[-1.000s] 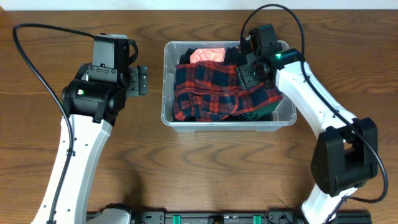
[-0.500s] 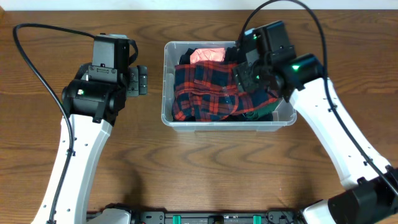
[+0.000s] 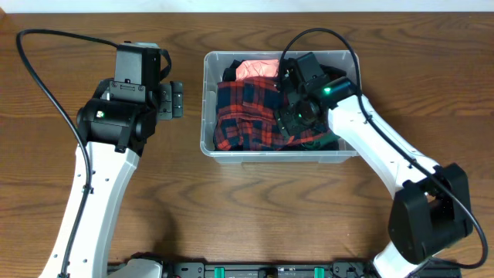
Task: Pack container
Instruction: 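Press and tuck the plaid shirt down into the bin with right gripper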
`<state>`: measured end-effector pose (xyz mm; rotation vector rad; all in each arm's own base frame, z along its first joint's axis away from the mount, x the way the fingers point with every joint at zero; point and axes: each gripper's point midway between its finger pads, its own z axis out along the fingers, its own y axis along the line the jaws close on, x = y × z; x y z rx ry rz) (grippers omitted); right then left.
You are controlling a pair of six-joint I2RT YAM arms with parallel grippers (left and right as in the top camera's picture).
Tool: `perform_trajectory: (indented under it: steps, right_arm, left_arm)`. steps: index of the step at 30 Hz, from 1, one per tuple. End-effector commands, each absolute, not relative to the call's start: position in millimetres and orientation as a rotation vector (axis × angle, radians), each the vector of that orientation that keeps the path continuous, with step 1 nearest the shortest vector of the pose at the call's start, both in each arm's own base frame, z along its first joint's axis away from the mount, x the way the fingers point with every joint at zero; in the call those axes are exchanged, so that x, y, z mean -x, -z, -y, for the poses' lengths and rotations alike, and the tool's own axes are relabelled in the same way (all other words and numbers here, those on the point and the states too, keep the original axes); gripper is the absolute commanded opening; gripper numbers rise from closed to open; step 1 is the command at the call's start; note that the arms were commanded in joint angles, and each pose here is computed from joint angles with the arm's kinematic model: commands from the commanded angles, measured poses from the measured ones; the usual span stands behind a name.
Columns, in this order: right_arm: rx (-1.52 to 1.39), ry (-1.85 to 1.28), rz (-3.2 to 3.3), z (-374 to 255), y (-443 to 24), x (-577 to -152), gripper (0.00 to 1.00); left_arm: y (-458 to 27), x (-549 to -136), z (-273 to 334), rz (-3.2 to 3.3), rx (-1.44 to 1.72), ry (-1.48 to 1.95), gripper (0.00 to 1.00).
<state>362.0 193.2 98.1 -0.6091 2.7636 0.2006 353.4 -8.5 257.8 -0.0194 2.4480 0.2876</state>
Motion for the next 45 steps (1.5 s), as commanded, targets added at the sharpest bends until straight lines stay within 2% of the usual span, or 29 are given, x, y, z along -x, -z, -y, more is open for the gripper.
perform_trajectory:
  steps: [1, 5, 8, 11, 19, 35, 45]
  right_arm:
    - [0.595, -0.203, -2.77, -195, -94, -363, 0.74]
    - [0.573, -0.232, -2.672, -200, -132, -375, 0.74]
    - [0.55, -0.259, -2.57, -200, -173, -379, 0.78]
    - [0.523, -0.281, -2.478, -193, -212, -375, 0.99]
    - [0.502, -0.311, -2.348, -183, -269, -352, 0.99]
    - [0.493, -0.303, -2.326, -182, -274, -355, 0.99]
    - [0.584, -0.286, -2.138, -190, -311, -363, 0.99]
  left_arm:
    - [-265, -354, 5, -2.432, 0.021, -0.305, 0.98]
    - [-265, -354, 5, -2.432, 0.021, -0.305, 0.98]
    - [-265, -354, 5, -2.432, 0.021, -0.305, 0.98]
    - [-265, -354, 5, -2.432, 0.021, -0.305, 0.98]
    - [-265, -354, 5, -2.432, 0.021, -0.305, 0.98]
    - [-265, -354, 5, -2.432, 0.021, -0.305, 0.98]
    - [-265, -354, 5, -2.432, 0.021, -0.305, 0.98]
